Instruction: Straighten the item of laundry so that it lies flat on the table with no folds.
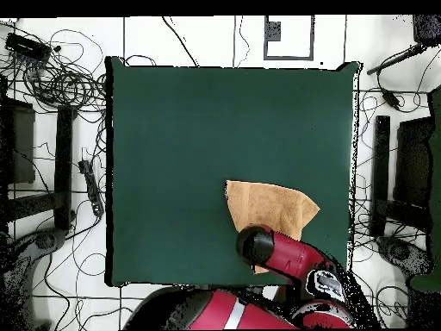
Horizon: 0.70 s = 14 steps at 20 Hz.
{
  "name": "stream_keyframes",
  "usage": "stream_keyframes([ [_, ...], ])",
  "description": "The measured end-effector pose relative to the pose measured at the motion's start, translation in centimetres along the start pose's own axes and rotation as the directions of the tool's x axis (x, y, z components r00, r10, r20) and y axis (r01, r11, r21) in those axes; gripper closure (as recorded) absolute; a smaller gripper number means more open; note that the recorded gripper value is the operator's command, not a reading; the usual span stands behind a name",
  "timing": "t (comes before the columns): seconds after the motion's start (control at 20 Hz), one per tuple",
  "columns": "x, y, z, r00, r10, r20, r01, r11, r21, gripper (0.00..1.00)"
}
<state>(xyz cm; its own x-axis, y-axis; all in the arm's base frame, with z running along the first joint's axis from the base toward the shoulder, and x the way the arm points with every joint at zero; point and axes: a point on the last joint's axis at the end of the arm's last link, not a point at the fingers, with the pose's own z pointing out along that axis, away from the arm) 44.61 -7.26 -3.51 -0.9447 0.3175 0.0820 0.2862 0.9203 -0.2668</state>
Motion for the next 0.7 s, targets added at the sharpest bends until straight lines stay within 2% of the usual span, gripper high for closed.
stream_keyframes([
  [0.7,0.31,-0.13,-0.07,1.000,0.016,0.011,-0.016,1.000,-0.009,0.00],
])
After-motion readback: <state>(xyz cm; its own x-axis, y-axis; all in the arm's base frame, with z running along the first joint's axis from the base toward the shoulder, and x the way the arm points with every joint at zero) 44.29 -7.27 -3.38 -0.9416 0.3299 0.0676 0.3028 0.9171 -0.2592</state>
